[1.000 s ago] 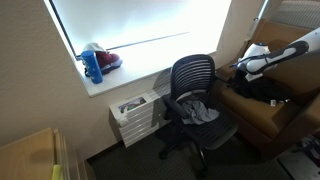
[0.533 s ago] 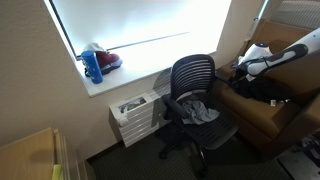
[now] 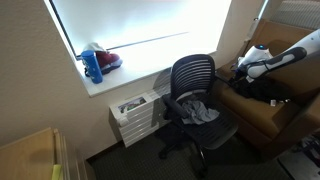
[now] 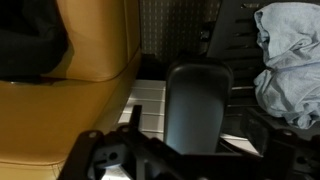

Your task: Pull the black chair

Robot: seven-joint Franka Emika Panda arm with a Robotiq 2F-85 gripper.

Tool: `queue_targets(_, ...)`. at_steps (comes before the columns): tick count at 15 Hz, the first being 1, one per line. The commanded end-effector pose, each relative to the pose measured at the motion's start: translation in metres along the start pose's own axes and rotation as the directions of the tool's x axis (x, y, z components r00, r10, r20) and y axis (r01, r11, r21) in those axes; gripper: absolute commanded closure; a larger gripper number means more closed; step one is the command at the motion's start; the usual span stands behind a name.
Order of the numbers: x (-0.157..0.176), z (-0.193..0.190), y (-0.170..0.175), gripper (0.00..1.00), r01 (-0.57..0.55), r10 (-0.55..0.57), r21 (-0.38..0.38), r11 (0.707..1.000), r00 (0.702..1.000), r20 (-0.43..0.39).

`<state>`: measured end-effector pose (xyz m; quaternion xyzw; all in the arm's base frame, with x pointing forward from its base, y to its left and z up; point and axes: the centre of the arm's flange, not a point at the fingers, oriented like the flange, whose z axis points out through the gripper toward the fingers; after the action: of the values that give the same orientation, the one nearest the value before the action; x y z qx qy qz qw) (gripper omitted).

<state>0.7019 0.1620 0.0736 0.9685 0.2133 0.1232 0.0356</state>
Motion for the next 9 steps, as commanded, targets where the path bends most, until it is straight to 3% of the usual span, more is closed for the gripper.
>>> queue_targets(1, -0.0002, 0.0005, -0.0004, 0.00, 0.000, 0.000, 0.000, 1.000, 1.000, 0.000)
queue_targets(4, 0.0000, -0.0010, -0.0007, 0.00, -0.001, 0.001, 0.006, 1.000, 1.000, -0.003)
queue_targets(5, -0.0002, -0.0020, -0.0008, 0.25, 0.005, -0.004, 0.009, 1.000, 1.000, -0.004)
queue_targets(6, -0.0003, -0.0026, -0.0013, 0.26, 0.003, -0.002, 0.010, 1.000, 1.000, -0.007)
queue_targets(9, -0.0002, -0.0062, -0.0039, 0.46, 0.009, -0.009, 0.021, 1.000, 1.000, -0.010)
